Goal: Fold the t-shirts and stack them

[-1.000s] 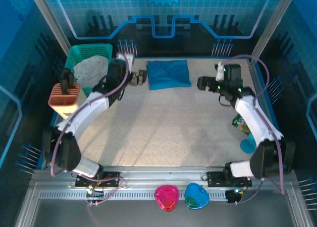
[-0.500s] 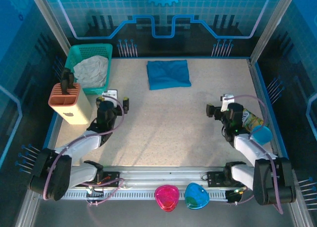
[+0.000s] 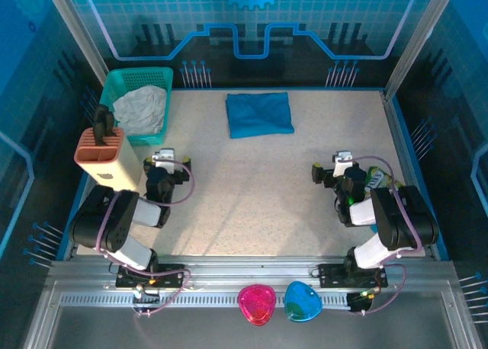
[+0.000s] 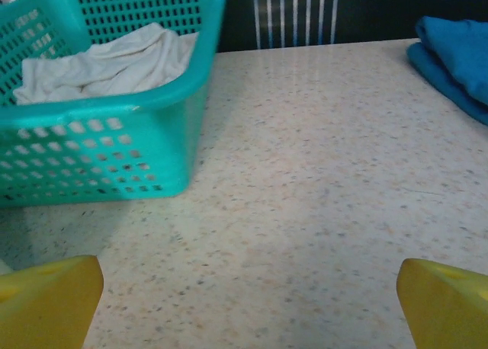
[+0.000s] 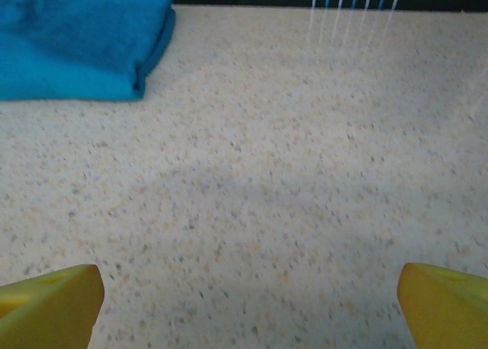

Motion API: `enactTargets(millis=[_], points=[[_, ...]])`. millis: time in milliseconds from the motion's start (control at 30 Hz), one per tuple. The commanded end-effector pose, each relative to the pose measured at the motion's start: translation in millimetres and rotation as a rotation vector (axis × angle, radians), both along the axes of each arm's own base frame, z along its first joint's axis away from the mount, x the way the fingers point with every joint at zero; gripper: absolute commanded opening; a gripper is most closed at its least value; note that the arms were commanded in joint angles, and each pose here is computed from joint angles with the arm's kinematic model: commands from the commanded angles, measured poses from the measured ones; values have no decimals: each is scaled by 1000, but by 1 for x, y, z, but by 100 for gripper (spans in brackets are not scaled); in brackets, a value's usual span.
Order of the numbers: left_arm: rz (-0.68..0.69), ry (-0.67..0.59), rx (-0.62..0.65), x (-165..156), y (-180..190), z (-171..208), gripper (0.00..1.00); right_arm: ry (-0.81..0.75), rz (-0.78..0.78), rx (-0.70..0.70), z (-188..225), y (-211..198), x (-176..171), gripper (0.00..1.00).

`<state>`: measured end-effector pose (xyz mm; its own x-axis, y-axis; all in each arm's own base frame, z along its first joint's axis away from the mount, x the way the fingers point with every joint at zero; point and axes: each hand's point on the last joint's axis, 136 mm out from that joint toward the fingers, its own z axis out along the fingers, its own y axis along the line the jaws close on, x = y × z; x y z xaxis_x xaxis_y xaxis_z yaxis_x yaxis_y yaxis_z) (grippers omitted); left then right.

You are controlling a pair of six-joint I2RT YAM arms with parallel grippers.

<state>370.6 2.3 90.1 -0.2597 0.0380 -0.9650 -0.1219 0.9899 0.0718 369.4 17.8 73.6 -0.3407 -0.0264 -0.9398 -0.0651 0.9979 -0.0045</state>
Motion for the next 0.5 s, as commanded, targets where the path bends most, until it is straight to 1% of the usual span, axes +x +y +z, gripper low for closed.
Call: enactTargets(millis=[0, 33, 67, 100, 133, 200, 467], points=[[-148, -62, -104, 3, -20, 14, 99, -25, 96, -1, 26, 12, 27, 100], [-185, -39, -111, 10, -24, 13, 100, -5, 95, -27, 23, 14, 29, 100], [-211, 7, -131, 16, -26, 9, 99, -17, 95, -36, 25, 17, 30, 100], [-210, 62, -158, 22, -23, 5, 99, -10, 97, -30, 24, 16, 30, 100], [-184, 84, -198, 27, -15, 4, 100, -10, 96, -27, 24, 15, 30, 100], [-180, 58, -227, 25, -9, 6, 100, -10, 96, -29, 24, 15, 30, 100], [-181, 66, -218, 26, -10, 6, 99, -16, 95, -32, 25, 16, 30, 100]])
